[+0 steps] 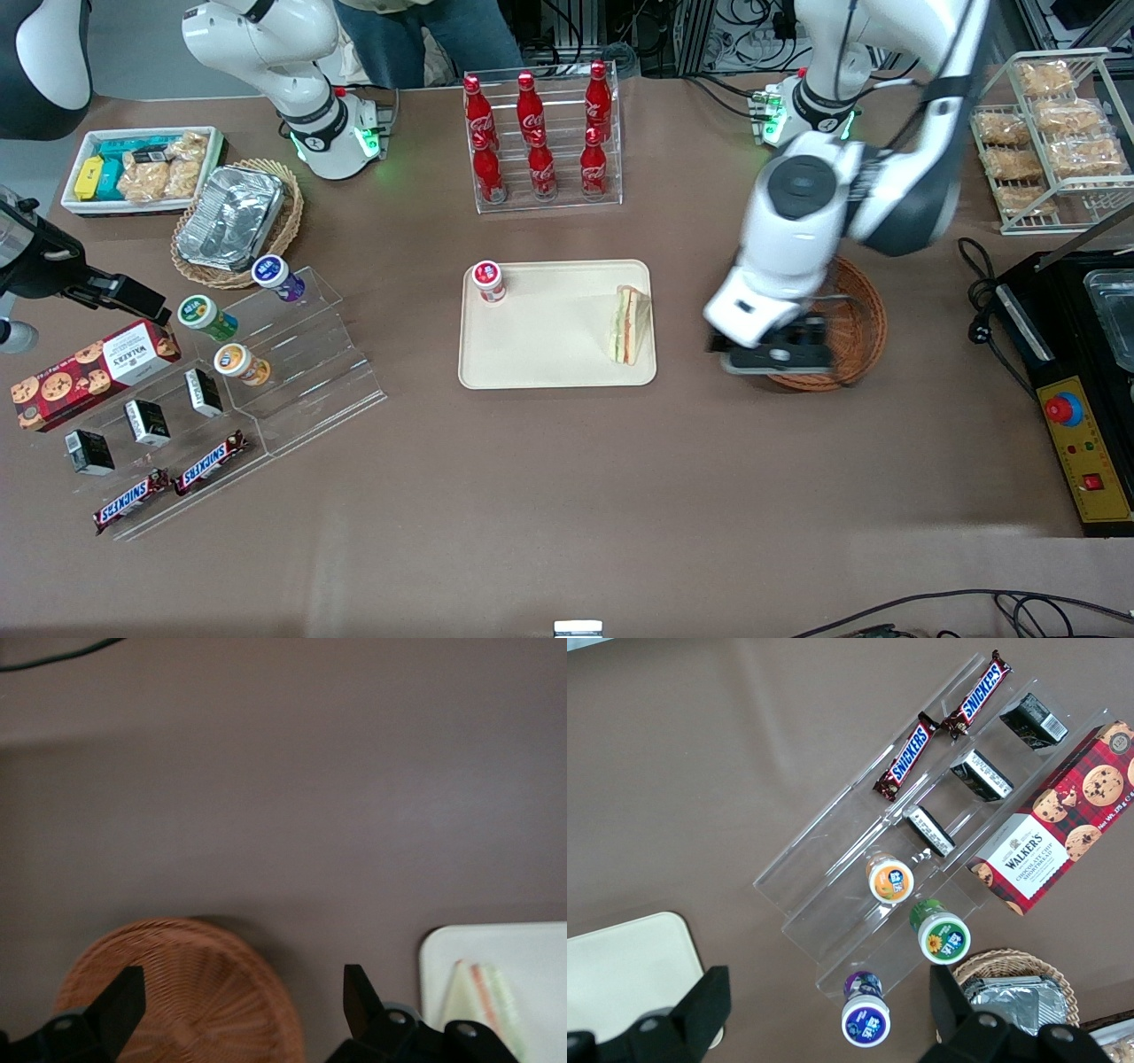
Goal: Place sandwich from basket to tray
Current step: 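Open the left gripper to release the sandwich and withdraw upward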
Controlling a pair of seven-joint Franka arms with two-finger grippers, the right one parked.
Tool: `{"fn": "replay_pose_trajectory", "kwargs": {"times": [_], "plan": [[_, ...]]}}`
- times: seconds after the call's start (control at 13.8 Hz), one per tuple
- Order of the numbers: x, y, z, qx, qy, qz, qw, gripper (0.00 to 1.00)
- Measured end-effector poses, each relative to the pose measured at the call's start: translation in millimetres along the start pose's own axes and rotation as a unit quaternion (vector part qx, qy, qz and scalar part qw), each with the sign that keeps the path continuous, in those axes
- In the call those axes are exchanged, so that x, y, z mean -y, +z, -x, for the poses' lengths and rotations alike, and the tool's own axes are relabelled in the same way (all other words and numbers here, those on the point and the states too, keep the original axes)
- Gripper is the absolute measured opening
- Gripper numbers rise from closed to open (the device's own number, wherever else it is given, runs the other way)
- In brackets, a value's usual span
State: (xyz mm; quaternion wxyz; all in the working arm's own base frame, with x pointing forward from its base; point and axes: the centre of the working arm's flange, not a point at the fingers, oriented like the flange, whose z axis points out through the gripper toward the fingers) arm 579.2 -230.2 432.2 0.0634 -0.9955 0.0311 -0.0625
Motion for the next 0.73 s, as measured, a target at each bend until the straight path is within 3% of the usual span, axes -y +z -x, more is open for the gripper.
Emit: {"fn": "replay_pose_trajectory", "kwargs": {"times": [0.22,0.29,0.44,0.58,0.73], "plan": [[72.0,-7.6,-15.5,0.043,0.006,0.003,0.999,0.99],[94.8,-13.4,-18.1,0.056,-0.003,0.012,0.9983,0.99],[138.1,-23.2,-18.2,0.085,-0.054,0.057,0.9932,1.0],[181.1,-30.0,-15.7,0.112,-0.11,0.113,0.9812,1.0],[197.1,-43.2,-14.4,0.125,-0.126,0.133,0.9751,1.0]]}}
